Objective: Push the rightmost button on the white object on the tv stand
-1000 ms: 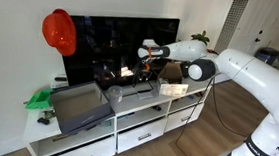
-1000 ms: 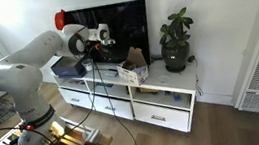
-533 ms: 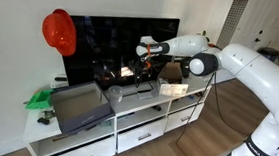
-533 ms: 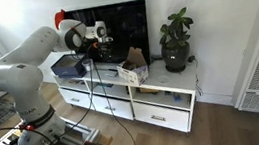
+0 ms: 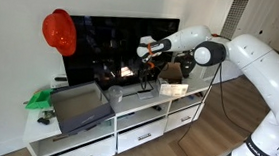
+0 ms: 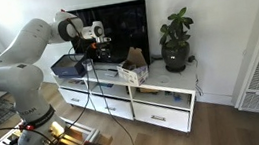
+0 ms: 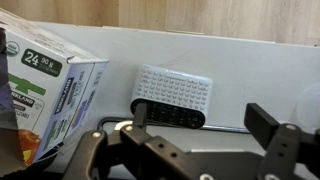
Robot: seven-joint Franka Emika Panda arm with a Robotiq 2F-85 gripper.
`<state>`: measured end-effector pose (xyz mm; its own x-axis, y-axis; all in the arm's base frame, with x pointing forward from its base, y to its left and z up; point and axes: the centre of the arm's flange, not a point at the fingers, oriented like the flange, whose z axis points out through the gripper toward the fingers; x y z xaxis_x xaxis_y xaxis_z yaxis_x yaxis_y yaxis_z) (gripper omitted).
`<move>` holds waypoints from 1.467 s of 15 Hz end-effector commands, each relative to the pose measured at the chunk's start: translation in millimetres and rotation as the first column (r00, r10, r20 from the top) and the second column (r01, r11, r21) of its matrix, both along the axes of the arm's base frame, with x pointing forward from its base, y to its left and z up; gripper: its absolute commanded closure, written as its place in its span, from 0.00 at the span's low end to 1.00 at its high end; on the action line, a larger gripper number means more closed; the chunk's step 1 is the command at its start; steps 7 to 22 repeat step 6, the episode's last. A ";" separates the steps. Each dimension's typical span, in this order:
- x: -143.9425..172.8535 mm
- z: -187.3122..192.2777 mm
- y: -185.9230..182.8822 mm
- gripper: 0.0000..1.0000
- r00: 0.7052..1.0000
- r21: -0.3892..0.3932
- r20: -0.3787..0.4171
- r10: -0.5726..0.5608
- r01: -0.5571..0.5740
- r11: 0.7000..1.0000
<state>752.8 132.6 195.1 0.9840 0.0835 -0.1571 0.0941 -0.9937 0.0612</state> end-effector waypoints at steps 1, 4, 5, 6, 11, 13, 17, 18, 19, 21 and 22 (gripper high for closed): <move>-77.2 14.9 -15.2 0.00 0.992 0.006 -0.043 0.119 -0.119 0.993; -19.3 5.4 -4.2 0.00 0.995 0.010 -0.045 0.087 -0.087 0.996; -21.9 6.5 -4.8 0.00 0.994 0.011 -0.050 0.092 -0.092 0.996; -23.3 6.9 -5.1 0.00 0.994 0.011 -0.052 0.095 -0.095 0.995; -23.3 6.9 -5.1 0.00 0.994 0.011 -0.052 0.095 -0.095 0.995; -23.3 6.9 -5.1 0.00 0.994 0.011 -0.052 0.095 -0.095 0.995; -23.3 6.9 -5.1 0.00 0.994 0.011 -0.052 0.095 -0.095 0.995; -23.3 6.9 -5.1 0.00 0.994 0.011 -0.052 0.095 -0.095 0.995; -23.3 6.9 -5.1 0.00 0.994 0.011 -0.052 0.095 -0.095 0.995; -23.3 6.9 -5.1 0.00 0.994 0.011 -0.052 0.095 -0.095 0.995; -23.3 6.9 -5.1 0.00 0.994 0.011 -0.052 0.095 -0.095 0.995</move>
